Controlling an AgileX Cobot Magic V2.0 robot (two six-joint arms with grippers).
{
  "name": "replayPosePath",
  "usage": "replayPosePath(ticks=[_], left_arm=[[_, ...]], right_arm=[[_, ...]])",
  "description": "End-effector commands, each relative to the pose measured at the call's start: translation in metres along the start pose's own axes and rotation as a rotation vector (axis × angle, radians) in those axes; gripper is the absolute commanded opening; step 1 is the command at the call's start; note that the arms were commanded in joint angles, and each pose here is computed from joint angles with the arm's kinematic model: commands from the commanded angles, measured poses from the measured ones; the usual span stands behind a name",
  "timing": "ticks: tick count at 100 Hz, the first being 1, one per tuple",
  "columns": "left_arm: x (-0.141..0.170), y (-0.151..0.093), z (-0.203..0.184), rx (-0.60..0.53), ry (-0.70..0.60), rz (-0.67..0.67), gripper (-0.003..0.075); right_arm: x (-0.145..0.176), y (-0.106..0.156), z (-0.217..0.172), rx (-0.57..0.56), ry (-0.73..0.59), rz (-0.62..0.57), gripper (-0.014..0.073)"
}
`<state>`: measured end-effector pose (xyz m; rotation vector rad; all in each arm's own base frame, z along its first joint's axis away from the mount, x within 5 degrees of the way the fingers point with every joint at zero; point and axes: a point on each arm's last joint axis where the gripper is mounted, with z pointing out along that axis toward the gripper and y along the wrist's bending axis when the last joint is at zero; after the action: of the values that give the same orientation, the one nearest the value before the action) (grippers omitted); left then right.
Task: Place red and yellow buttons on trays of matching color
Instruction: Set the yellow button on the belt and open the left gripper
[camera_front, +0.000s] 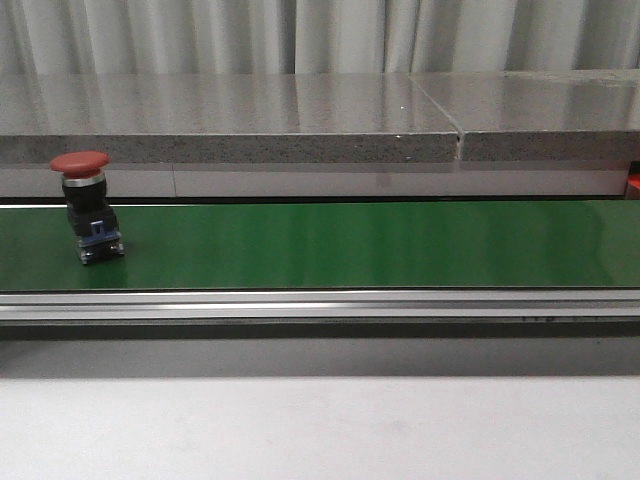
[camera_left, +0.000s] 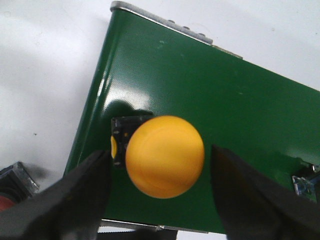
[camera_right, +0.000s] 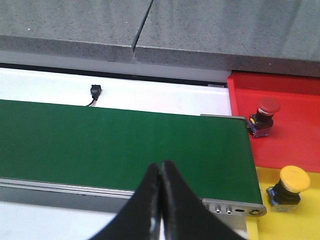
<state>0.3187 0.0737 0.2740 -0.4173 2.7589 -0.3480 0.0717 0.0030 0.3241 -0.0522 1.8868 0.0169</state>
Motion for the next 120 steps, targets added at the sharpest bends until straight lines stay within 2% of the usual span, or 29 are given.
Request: replayPosePath(ticks=[1,13,26,40,50,67,81,92,98,109,120], left_arm=[[-0.006,-0.01,-0.017,0.032,-0.088,0.014,0.0542],[-0.006,-0.011,-0.021,0.03,-0.113,0.048,0.0557],[-0.004,-0.017,-0.041,0.024,-0.197,0.103,0.0551],[0.003,-0.031,-0.067,0.014,-0.303,0.188,0.0488],[0.01,-0.045,-0.082,-0.02,-0.362,0.275,0.036],[0.027,-0.077,-0.095,-0.033,-0.394,0.439,-0.0021],[0.04,-0.101,-0.097,-0.054,-0.4,0.563,-0.0021],[0.053,-0.111,-0.097,-0.111,-0.437,0.606,-0.0021],[0.063,-0.116,-0.097,-0.095,-0.46,0.617,-0.0021],[0.084,-0.117,-0.099,-0.044,-0.502,0.634,-0.0021],[0.106,-0.107,-0.106,-0.021,-0.547,0.631,-0.0021]], right_arm=[[-0.014,0.0,-0.003,0.001,-0.09,-0.006,-0.0066],[-0.014,0.0,-0.003,0.001,-0.09,-0.006,-0.0066],[-0.014,0.0,-0.003,0.001,-0.09,-0.006,-0.0066],[-0.014,0.0,-0.003,0.001,-0.09,-0.006,-0.0066],[-0.014,0.0,-0.003,0.001,-0.09,-0.006,-0.0066],[-0.014,0.0,-0.003,0.001,-0.09,-0.006,-0.0066],[-0.014,0.0,-0.003,0.001,-0.09,-0.006,-0.0066],[-0.014,0.0,-0.003,0.001,-0.09,-0.006,-0.0066],[-0.014,0.0,-0.003,0.001,-0.09,-0.006,-0.0066],[-0.014,0.0,-0.003,0.001,-0.09,-0.006,-0.0066],[-0.014,0.0,-0.003,0.001,-0.09,-0.006,-0.0066]])
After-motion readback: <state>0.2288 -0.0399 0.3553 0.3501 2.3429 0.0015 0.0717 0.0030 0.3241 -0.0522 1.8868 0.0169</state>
